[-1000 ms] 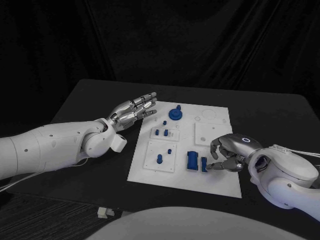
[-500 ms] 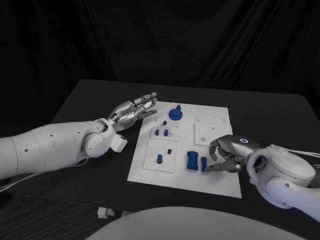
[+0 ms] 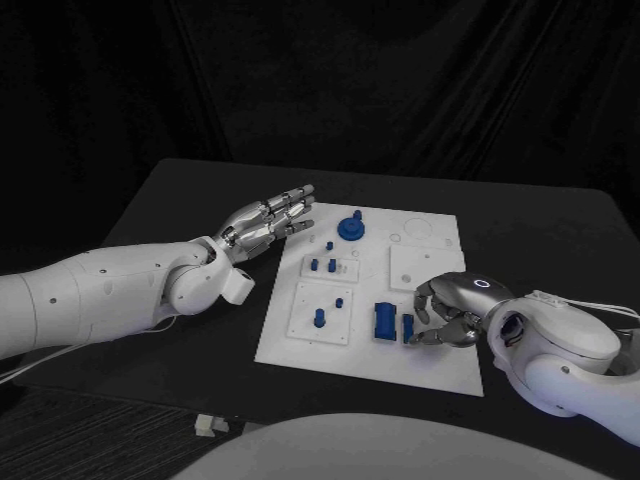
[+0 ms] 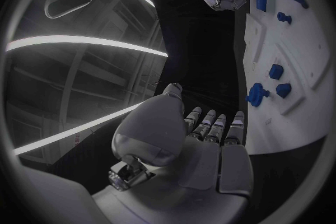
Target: Assemble the parts on the task board
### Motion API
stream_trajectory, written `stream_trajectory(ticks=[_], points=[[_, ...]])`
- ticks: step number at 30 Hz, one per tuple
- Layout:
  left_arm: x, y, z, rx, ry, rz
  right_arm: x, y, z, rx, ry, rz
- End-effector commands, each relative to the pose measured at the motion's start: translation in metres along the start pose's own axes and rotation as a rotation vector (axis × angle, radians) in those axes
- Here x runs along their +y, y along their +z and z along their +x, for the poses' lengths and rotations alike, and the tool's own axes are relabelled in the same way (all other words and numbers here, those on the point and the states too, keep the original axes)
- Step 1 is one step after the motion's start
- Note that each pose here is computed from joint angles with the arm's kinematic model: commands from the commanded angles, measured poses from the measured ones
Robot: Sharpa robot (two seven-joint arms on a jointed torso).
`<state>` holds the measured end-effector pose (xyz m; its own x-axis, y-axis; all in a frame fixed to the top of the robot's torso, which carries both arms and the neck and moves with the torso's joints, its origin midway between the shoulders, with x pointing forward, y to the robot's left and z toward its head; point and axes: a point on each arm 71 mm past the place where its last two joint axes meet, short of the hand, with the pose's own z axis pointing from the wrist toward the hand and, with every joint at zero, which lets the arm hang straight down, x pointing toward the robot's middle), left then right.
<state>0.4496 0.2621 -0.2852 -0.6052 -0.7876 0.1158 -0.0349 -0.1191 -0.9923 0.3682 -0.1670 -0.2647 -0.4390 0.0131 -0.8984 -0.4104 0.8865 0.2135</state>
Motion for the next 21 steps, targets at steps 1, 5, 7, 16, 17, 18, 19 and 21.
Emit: stream_trajectory(ticks=[1,5,7,16,17,18,19,21], points=[[-0.0054,0.0,0.0013,0.007,-0.014,0.082,0.0009,0.0008,0.002,0.003,0.0,0.004],[-0.0054,0.0001,0.0014,0.008,-0.014,0.082,0.0015,0.0016,0.0024,0.0,0.002,0.003],[-0.0054,0.0002,0.0016,0.008,-0.015,0.082,0.0014,0.002,0.0025,-0.002,0.003,0.004],[-0.0051,0.0003,0.0018,0.01,-0.016,0.081,-0.0011,0.0026,0.001,-0.029,0.016,0.027],[-0.0051,0.0004,0.0019,0.01,-0.016,0.081,-0.0013,0.0027,0.0009,-0.031,0.018,0.03],[-0.0051,0.0004,0.0019,0.01,-0.016,0.08,-0.0015,0.0028,0.0008,-0.032,0.018,0.032],[-0.0051,0.0004,0.002,0.011,-0.017,0.08,-0.0016,0.0029,0.0008,-0.033,0.019,0.035],[-0.005,0.0005,0.0021,0.011,-0.017,0.08,-0.0018,0.0032,0.0011,-0.03,0.021,0.04]])
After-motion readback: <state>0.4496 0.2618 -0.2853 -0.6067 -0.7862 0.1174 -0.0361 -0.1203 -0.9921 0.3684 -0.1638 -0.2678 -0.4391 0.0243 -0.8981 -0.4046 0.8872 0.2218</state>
